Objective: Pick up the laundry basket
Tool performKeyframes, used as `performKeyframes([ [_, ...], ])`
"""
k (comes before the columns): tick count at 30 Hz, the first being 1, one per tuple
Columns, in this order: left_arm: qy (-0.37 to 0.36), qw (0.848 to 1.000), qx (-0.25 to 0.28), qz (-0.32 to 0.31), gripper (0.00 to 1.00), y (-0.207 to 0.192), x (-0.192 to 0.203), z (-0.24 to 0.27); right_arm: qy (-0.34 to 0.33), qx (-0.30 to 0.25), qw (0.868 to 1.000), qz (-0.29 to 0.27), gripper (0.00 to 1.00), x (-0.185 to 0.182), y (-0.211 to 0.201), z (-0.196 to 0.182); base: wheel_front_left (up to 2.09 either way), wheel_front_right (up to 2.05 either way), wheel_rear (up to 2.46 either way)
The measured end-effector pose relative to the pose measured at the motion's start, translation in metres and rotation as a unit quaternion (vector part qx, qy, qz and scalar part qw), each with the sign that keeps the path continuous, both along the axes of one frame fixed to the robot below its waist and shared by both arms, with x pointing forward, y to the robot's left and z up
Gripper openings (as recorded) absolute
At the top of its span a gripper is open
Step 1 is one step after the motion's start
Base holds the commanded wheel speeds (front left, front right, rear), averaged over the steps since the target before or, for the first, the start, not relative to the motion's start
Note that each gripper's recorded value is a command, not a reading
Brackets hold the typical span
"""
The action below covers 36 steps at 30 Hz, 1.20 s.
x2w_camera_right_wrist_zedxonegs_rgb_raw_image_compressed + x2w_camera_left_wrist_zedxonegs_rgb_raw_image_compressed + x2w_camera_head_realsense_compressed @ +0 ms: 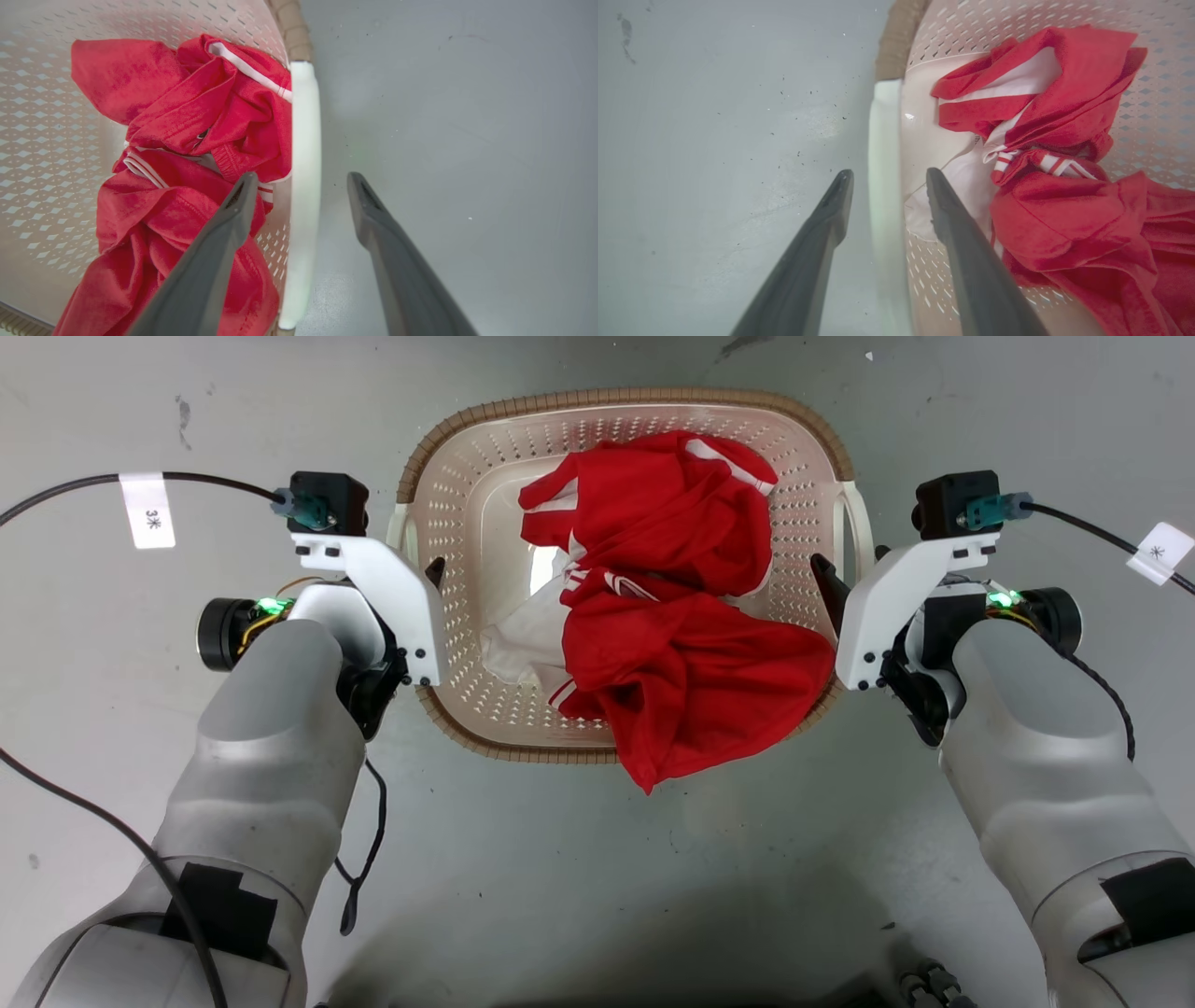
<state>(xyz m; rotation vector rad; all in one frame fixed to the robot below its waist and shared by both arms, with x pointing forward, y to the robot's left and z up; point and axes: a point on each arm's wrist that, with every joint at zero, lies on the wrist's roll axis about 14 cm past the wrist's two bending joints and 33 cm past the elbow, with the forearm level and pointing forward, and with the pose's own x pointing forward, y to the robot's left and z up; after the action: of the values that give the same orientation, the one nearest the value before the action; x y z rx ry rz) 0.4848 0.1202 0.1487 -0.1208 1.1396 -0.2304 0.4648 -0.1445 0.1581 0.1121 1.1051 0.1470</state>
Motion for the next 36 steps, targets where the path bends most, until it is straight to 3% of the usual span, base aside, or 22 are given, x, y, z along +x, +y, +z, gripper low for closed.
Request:
performKeyframes([
  [1,0.002,1.000,-0.001,0.000,0.33,-0.001,0.000,-0.001,0.001,0.000,1.000,0.002,0.53,0.001,0.001,-0.001,0.00,0.00,0.00],
  [2,0.006,1.000,0.000,-0.004,0.00,-0.001,-0.001,-0.002,0.004,0.000,1.000,0.003,0.29,0.001,0.001,-0.002,0.00,0.00,0.00],
  [3,0.009,1.000,-0.002,-0.004,0.00,-0.002,-0.002,-0.003,0.009,0.002,1.000,0.004,0.00,0.000,0.003,-0.004,0.00,0.00,0.00],
  [19,0.023,1.000,-0.015,0.004,0.00,-0.006,-0.011,0.010,0.047,0.020,0.999,0.014,0.00,-0.013,0.016,0.004,0.00,0.00,0.00],
  [36,0.057,0.998,-0.031,0.015,0.00,-0.008,-0.054,0.093,0.091,0.035,0.995,0.000,0.00,-0.054,0.017,0.078,0.00,0.00,0.00],
])
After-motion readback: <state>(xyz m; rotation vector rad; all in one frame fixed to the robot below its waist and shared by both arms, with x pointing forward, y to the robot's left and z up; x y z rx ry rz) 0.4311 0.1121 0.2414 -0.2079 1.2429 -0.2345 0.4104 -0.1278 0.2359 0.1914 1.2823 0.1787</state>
